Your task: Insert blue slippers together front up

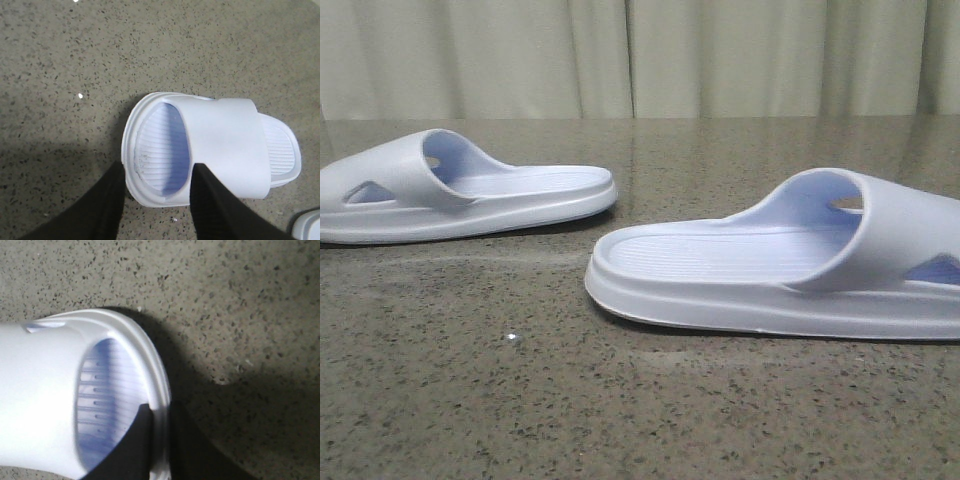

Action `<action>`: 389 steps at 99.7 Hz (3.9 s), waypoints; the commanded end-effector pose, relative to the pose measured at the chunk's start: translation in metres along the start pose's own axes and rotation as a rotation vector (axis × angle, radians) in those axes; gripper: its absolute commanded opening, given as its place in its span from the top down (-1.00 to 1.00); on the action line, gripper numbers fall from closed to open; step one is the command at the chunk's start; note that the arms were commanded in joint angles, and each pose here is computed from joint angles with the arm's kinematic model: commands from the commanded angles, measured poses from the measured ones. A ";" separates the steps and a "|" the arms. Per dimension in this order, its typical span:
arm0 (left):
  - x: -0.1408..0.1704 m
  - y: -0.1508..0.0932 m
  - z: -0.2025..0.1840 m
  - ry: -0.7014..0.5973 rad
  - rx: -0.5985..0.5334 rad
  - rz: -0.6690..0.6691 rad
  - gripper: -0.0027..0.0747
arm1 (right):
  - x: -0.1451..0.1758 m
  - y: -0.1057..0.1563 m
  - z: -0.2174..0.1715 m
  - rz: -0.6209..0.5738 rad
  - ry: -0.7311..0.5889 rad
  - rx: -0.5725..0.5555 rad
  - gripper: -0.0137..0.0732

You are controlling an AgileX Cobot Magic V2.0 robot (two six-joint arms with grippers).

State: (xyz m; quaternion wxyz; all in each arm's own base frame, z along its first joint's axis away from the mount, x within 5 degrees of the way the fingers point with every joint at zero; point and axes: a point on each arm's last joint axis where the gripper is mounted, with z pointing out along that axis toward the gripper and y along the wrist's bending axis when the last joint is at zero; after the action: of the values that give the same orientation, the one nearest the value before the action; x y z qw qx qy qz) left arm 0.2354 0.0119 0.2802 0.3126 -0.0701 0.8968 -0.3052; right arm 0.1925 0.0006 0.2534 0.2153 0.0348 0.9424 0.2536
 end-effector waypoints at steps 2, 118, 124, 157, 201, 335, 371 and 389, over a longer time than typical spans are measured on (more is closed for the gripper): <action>-0.012 -0.003 0.000 -0.036 0.105 -0.012 0.24 | -0.009 0.006 -0.008 -0.007 -0.062 -0.024 0.93; -0.025 0.011 0.062 0.164 0.191 0.013 0.53 | -0.009 0.006 -0.008 -0.006 -0.062 -0.025 0.93; -0.025 0.011 0.062 0.164 0.191 0.013 0.75 | -0.009 0.006 -0.008 -0.006 -0.062 -0.025 0.93; -0.027 0.009 0.058 0.139 0.190 0.061 0.89 | -0.019 0.010 -0.019 -0.025 -0.153 -0.008 0.93; -0.030 -0.013 0.041 0.079 0.306 0.089 0.89 | -0.057 0.054 -0.082 -0.112 -0.417 -0.130 0.93; -0.033 -0.034 0.032 0.052 0.553 0.034 0.89 | -0.093 0.053 -0.025 -0.133 -0.346 -0.266 0.93; -0.036 -0.037 0.031 0.023 0.582 0.011 0.89 | -0.100 0.060 0.003 -0.168 -0.325 -0.301 0.93; -0.035 -0.038 0.032 0.032 0.587 -0.003 0.89 | -0.102 0.065 0.016 -0.186 -0.321 -0.322 0.93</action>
State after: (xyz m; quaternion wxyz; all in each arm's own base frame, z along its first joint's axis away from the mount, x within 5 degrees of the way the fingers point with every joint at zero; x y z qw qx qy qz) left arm 0.2863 -0.0145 0.2730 0.2895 0.0067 0.8173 -0.4982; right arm 0.2859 0.0424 0.2950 0.3516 -0.0406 0.8659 0.3534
